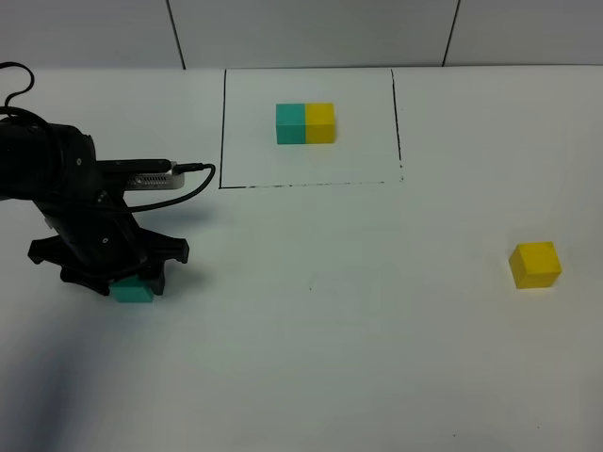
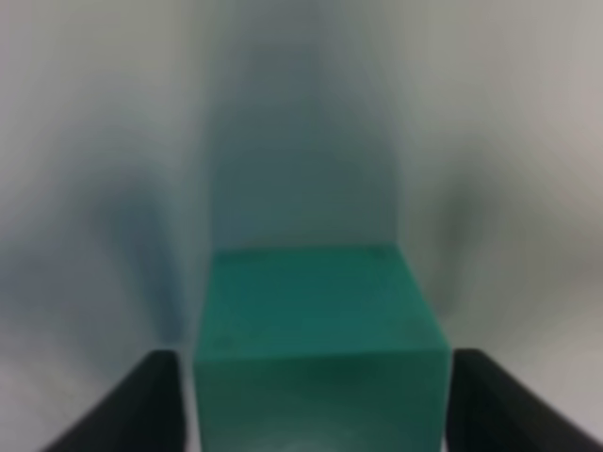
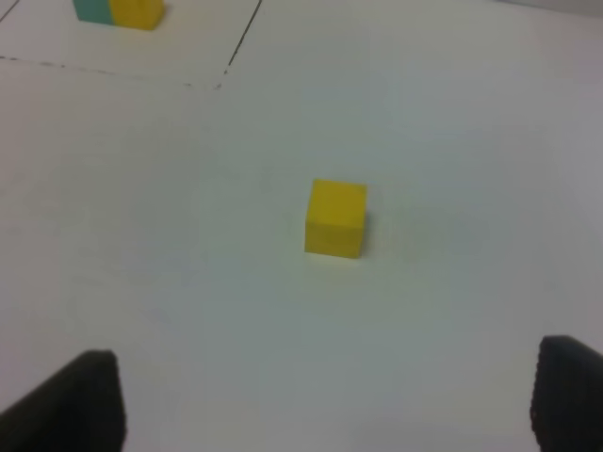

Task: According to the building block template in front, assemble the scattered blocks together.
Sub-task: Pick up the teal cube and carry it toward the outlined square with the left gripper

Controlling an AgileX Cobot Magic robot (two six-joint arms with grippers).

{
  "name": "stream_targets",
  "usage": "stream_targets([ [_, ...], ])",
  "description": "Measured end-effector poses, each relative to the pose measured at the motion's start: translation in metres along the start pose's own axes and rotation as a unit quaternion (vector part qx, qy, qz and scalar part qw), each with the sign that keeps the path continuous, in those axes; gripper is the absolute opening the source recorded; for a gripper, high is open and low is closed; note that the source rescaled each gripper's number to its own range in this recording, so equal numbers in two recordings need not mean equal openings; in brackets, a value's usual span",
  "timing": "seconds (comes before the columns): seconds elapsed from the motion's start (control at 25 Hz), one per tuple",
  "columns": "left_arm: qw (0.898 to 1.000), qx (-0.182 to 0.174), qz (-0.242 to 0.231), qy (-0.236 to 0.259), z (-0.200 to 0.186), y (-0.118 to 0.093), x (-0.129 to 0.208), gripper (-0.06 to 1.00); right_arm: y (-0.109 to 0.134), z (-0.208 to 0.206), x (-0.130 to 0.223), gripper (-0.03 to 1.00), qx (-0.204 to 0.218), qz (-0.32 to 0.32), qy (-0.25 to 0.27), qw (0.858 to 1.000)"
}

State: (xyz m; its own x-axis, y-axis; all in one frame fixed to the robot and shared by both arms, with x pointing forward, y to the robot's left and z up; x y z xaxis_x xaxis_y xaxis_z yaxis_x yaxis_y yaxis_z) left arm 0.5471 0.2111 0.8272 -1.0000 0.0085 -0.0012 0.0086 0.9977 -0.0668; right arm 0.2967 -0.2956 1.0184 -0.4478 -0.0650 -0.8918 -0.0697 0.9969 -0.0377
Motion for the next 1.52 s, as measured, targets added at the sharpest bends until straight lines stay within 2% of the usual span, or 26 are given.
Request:
stream_targets([
  [0.04, 1.0, 0.0, 0.0, 0.001, 0.0, 0.0, 0.0, 0.12, 0.0, 0.0, 0.0, 0.77, 0.0, 0.0, 0.0, 1.0],
  [0.08, 1.0, 0.0, 0.001, 0.003, 0.0, 0.0, 0.001, 0.0, 0.0, 0.0, 0.0, 0.77, 0.0, 0.0, 0.0, 1.0],
  [0.2, 1.0, -0.001, 0.024, 0.007, -0.002, -0.002, 0.001, 0.01, 0.0, 0.0, 0.0, 0.77, 0.0, 0.0, 0.0, 1.0],
  [0.32, 0.995, 0.001, 0.096, 0.003, -0.012, -0.013, -0.007, 0.01, 0.0, 0.0, 0.0, 0.77, 0.0, 0.0, 0.0, 1.0],
  [0.4, 0.985, 0.004, 0.174, -0.005, -0.023, -0.025, -0.015, 0.01, 0.0, 0.0, 0.0, 0.77, 0.0, 0.0, 0.0, 1.0],
  [0.48, 0.966, 0.006, 0.257, -0.014, -0.035, -0.041, -0.025, 0.01, 0.0, 0.0, 0.0, 0.77, 0.0, 0.0, 0.0, 1.0],
  [0.64, 0.915, 0.002, 0.403, -0.006, -0.047, -0.073, -0.042, 0.01, 0.0, 0.0, 0.0, 0.77, 0.0, 0.0, 0.0, 1.0],
  [0.72, 0.885, -0.008, 0.466, 0.002, -0.049, -0.088, -0.05, 0.01, 0.0, 0.0, 0.0, 0.77, 0.0, 0.0, 0.0, 1.0],
  [0.84, 0.833, -0.024, 0.553, 0.013, -0.043, -0.113, -0.06, 0.01, 0.0, 0.0, 0.0, 0.77, 0.0, 0.0, 0.0, 1.0],
  [1.04, 0.762, -0.03, 0.646, 0.025, -0.028, -0.154, -0.064, 0.01, 0.0, 0.0, 0.0, 0.77, 0.0, 0.0, 0.0, 1.0],
  [1.16, 0.739, -0.03, 0.672, 0.027, -0.018, -0.168, -0.065, 0.01, 0.0, 0.0, 0.0, 0.77, 0.0, 0.0, 0.0, 1.0],
  [1.28, 0.727, -0.027, 0.685, 0.04, -0.002, -0.172, -0.063, 0.01, 0.0, 0.0, 0.0, 0.77, 0.0, 0.0, 0.0, 1.0],
  [1.52, 0.721, -0.025, 0.691, 0.05, 0.014, -0.172, -0.063, 0.01, 0.0, 0.0, 0.0, 0.77, 0.0, 0.0, 0.0, 1.0],
])
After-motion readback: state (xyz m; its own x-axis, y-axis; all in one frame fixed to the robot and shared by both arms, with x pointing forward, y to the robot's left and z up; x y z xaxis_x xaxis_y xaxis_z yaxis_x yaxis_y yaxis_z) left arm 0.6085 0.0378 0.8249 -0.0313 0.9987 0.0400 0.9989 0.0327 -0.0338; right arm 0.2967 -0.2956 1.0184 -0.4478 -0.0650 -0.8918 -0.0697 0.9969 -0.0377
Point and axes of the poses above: a point on each arm's last joint axis where the gripper is mounted, z pointing out along that axis toward the gripper, y along the wrist's bending axis when the last joint is at zero, x = y × z, the point moved 7 cm from there along z, pointing out along that axis toward the gripper, and after that the axes turned 1 degree about -z, right-handed, at the moved point
